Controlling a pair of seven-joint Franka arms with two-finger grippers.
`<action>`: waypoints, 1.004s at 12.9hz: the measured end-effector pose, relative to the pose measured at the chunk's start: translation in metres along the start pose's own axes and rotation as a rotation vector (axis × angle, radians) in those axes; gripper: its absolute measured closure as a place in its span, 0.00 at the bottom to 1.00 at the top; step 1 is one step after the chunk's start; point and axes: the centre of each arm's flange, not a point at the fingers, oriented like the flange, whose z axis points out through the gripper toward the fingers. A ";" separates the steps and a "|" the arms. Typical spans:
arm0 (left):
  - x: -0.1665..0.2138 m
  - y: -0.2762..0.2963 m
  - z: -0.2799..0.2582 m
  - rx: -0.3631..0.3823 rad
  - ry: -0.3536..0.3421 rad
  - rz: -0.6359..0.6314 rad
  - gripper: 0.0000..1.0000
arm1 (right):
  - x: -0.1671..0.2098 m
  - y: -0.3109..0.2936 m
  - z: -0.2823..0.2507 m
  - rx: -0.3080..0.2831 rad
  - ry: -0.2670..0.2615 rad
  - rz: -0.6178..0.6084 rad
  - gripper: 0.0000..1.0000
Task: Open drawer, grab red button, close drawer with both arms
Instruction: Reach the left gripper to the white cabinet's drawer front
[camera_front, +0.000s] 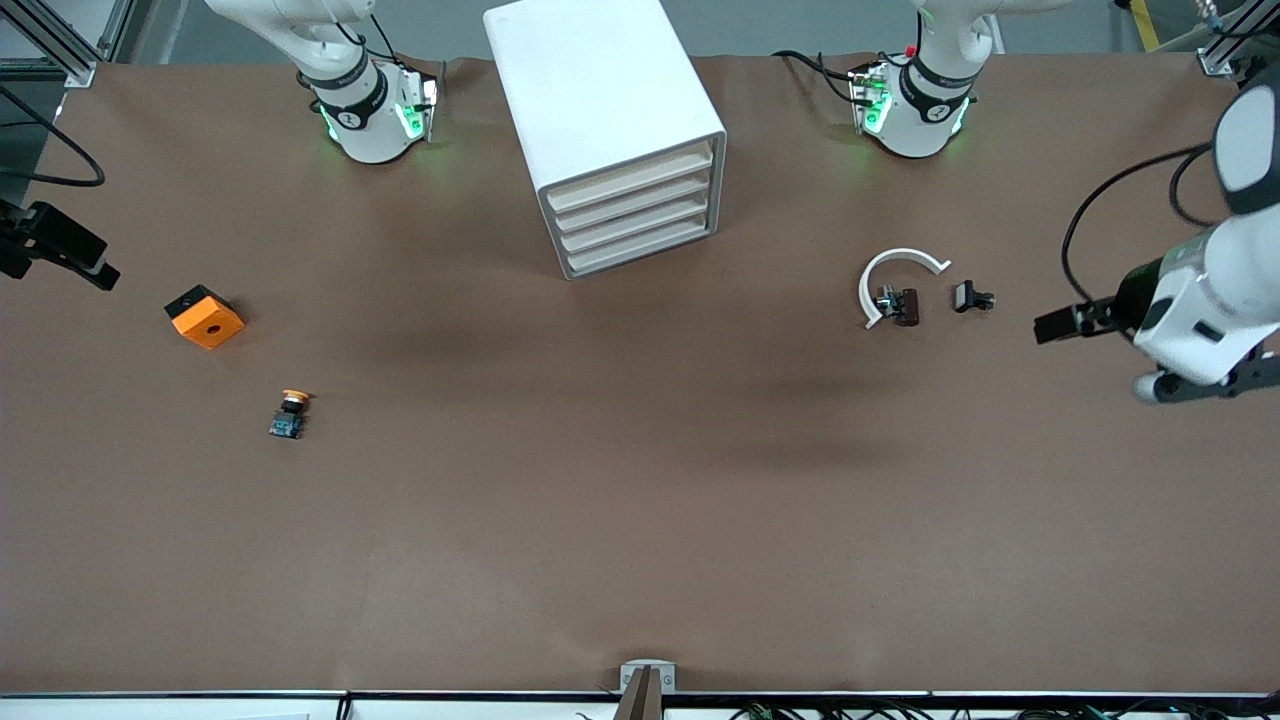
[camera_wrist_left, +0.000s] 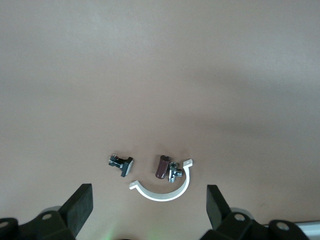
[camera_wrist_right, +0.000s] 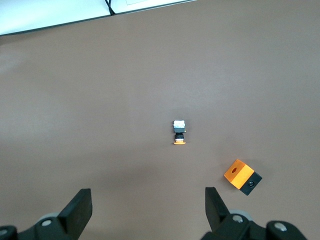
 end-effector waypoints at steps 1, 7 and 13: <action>0.009 0.011 0.015 0.000 -0.016 -0.061 0.00 | 0.000 0.000 0.000 0.000 0.000 0.000 0.00; 0.016 0.091 0.088 0.032 -0.122 -0.495 0.00 | 0.000 0.000 0.000 0.000 0.000 -0.001 0.00; 0.002 0.166 0.165 0.090 -0.340 -1.025 0.00 | 0.000 0.000 -0.002 0.000 0.005 -0.001 0.00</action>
